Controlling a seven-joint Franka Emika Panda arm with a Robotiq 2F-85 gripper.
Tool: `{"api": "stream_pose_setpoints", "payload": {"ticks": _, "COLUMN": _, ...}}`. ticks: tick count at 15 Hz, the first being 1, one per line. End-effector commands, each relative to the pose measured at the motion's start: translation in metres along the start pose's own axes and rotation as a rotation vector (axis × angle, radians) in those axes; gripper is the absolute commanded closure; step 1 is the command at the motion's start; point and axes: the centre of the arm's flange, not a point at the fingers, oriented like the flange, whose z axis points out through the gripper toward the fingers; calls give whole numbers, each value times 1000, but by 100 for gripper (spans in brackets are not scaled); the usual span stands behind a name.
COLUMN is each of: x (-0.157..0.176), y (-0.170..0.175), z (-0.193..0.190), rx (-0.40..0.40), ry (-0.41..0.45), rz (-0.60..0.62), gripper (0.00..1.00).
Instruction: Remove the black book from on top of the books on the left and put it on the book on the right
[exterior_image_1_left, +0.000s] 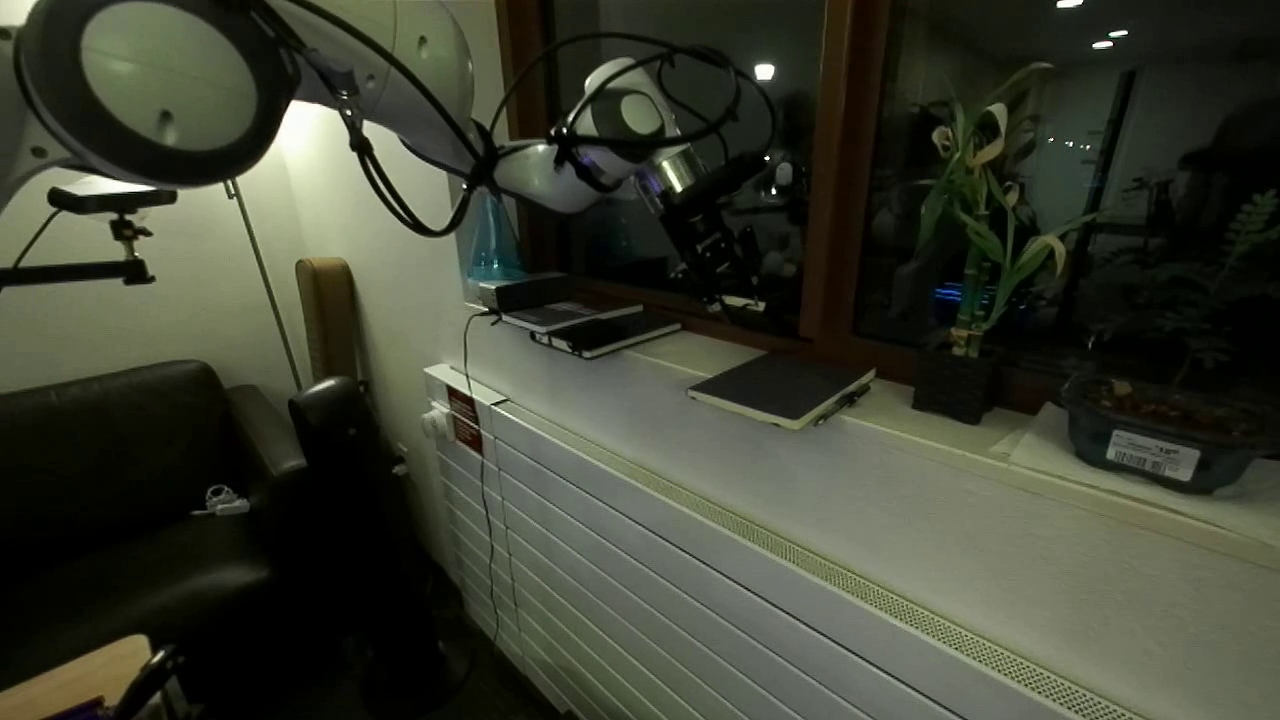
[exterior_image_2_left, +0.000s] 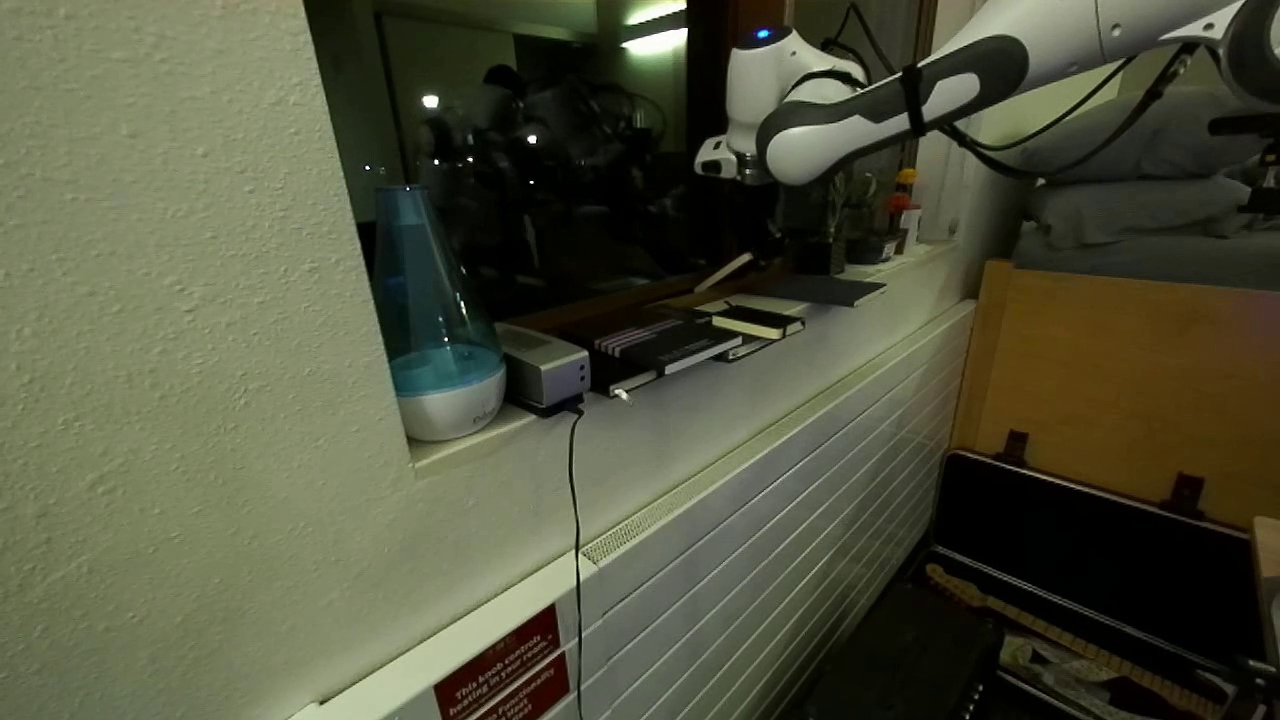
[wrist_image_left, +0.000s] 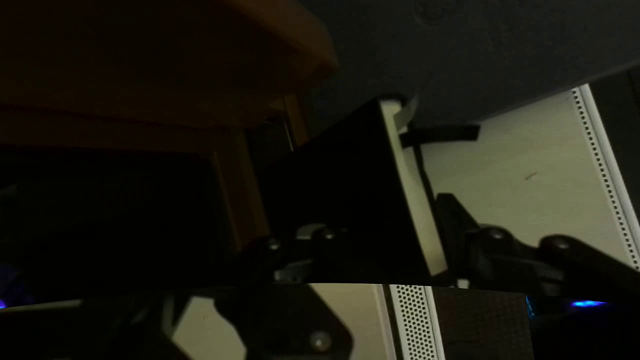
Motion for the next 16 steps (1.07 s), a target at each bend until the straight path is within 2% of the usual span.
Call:
{"api": "stream_pose_setpoints", "payload": {"ticks": 1, "x": -2, "y": 16, "z": 1, "rx": 38, "ry": 5, "rz": -8, "gripper": 79}}
{"api": "stream_pose_setpoints", "payload": {"ticks": 4, "x": -7, "y": 20, "z": -4, "rx": 37, "ry": 7, "rz": 26, "gripper": 97}}
{"api": "stream_pose_setpoints", "payload": {"ticks": 5, "x": -9, "y": 21, "z": -6, "rx": 35, "ry": 9, "rz": 37, "gripper": 94}}
{"api": "stream_pose_setpoints", "payload": {"ticks": 16, "x": -45, "y": -5, "z": -15, "rx": 1, "ry": -2, "rz": 70, "gripper": 94}}
